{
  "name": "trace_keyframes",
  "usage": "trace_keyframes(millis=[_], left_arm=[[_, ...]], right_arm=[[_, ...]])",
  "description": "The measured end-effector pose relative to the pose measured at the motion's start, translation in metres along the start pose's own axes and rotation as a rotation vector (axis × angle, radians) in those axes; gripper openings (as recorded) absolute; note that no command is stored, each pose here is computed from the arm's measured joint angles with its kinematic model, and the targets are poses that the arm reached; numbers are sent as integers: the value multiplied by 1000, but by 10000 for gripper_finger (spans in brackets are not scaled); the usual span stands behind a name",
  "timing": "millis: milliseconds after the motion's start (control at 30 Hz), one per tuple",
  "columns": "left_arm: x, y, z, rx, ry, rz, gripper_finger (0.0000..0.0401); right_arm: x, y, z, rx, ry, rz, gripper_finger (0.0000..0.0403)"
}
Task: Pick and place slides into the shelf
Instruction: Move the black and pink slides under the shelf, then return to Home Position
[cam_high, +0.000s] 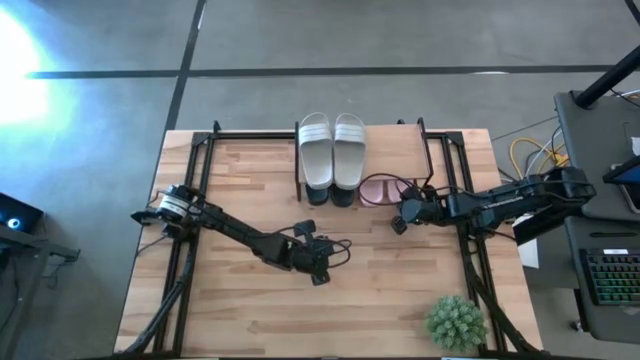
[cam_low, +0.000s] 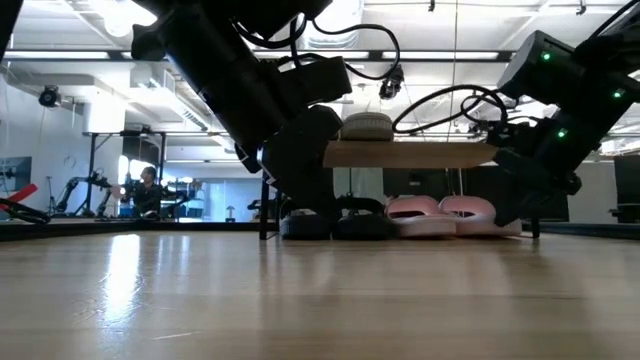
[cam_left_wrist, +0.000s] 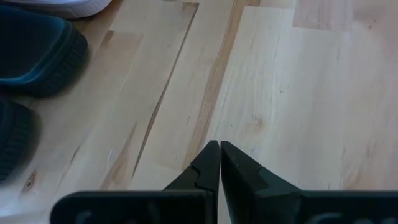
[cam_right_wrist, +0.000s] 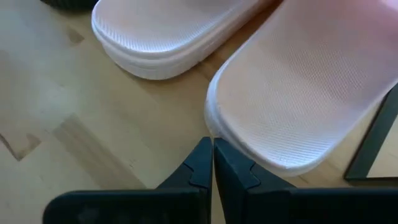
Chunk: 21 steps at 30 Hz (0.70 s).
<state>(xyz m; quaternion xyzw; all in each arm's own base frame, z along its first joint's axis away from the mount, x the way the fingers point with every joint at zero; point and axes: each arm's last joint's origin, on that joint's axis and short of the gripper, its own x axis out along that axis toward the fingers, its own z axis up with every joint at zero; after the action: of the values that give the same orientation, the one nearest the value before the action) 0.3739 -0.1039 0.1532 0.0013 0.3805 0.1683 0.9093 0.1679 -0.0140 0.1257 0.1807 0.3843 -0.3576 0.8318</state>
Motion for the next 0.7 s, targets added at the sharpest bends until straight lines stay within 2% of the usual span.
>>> trace_keyframes(millis=[100,300,533,700], left_arm=[[0,0,0,0,-1,0,0],[0,-1,3,-19,-29,-13,0],[-1,-5,12,-68,-103,-58,0],[-1,-6,16,-82,-115,-104,0]], right_arm=[[0,1,-1,1,22,29,8],[-9,10,-2,47,87,177,8],[-33,20,-5,79,39,317,8],[-62,25,-1,74,-68,512,8]])
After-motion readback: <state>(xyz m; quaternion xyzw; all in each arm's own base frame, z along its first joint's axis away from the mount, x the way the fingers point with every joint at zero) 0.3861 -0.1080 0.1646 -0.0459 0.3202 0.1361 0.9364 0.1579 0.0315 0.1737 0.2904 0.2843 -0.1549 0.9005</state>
